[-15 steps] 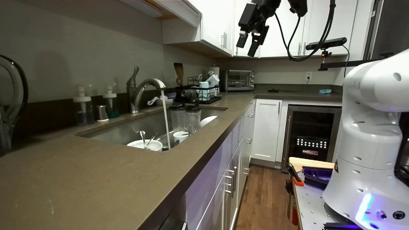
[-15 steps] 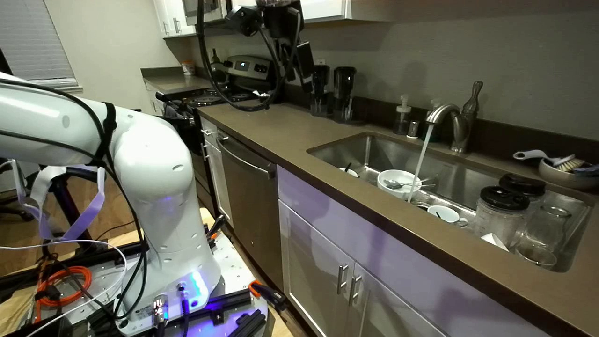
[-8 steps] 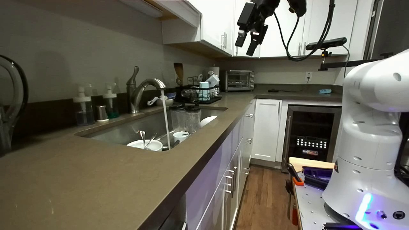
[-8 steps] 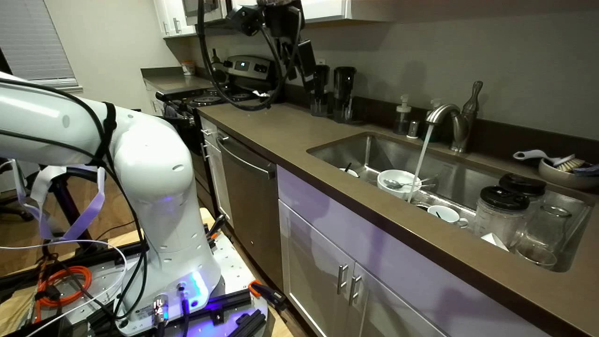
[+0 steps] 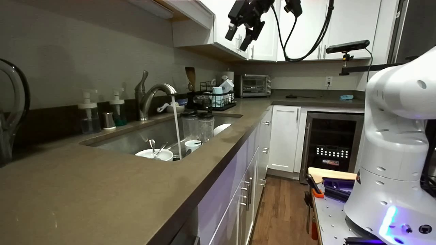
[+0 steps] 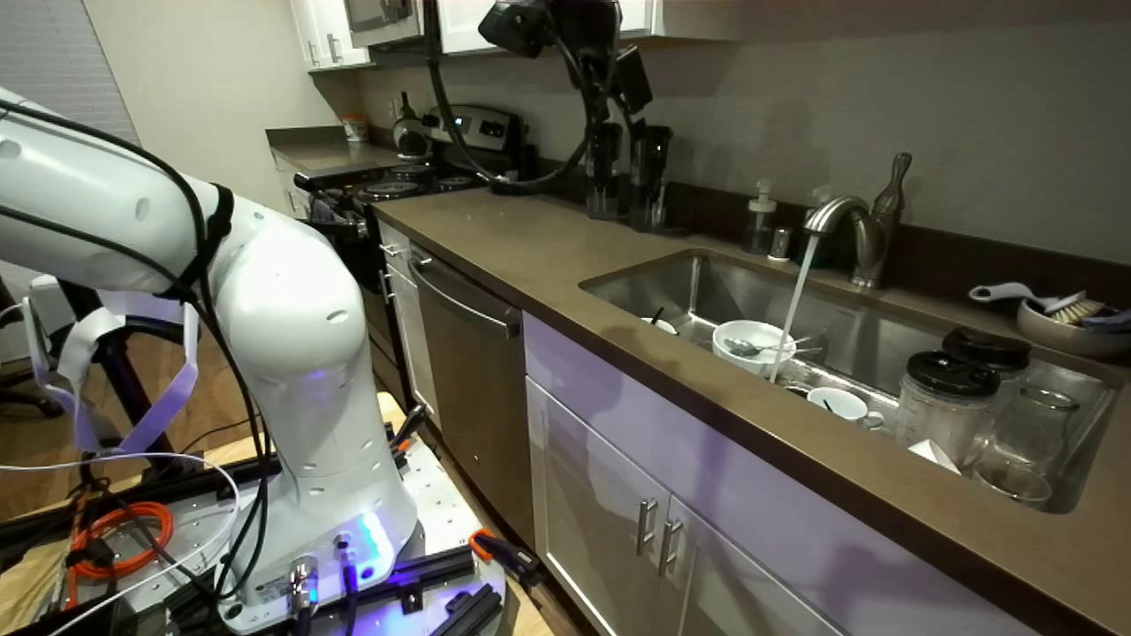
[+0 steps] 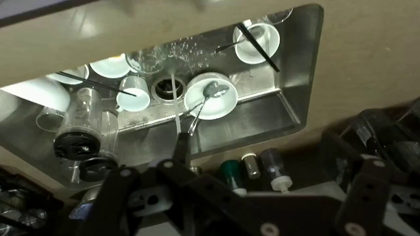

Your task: Close the tap

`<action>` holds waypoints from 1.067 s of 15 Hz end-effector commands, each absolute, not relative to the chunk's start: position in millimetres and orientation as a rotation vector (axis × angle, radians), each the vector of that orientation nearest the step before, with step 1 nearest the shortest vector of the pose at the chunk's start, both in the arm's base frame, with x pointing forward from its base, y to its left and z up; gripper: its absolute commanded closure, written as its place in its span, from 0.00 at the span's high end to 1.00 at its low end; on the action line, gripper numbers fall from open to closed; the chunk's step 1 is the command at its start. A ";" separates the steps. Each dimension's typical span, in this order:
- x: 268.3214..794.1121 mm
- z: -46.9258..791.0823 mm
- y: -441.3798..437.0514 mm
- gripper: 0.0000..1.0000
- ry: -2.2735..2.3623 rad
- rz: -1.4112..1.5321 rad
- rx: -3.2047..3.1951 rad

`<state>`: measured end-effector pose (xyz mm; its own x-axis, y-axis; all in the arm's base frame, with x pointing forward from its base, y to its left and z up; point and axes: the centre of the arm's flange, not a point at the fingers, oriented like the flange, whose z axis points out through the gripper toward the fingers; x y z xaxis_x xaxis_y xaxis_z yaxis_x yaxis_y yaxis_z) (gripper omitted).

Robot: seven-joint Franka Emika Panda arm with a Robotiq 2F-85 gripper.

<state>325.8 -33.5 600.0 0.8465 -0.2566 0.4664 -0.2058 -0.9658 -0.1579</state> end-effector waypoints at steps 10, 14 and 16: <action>490.8 614.5 -81.9 1.00 0.420 -1.182 -2.833; 519.8 605.4 -93.6 1.00 0.442 -1.170 -2.851; 531.9 597.8 -98.9 1.00 0.456 -1.162 -2.868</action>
<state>505.8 -89.1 600.5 0.6778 -0.2930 0.6744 -0.2559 -0.9538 -0.1573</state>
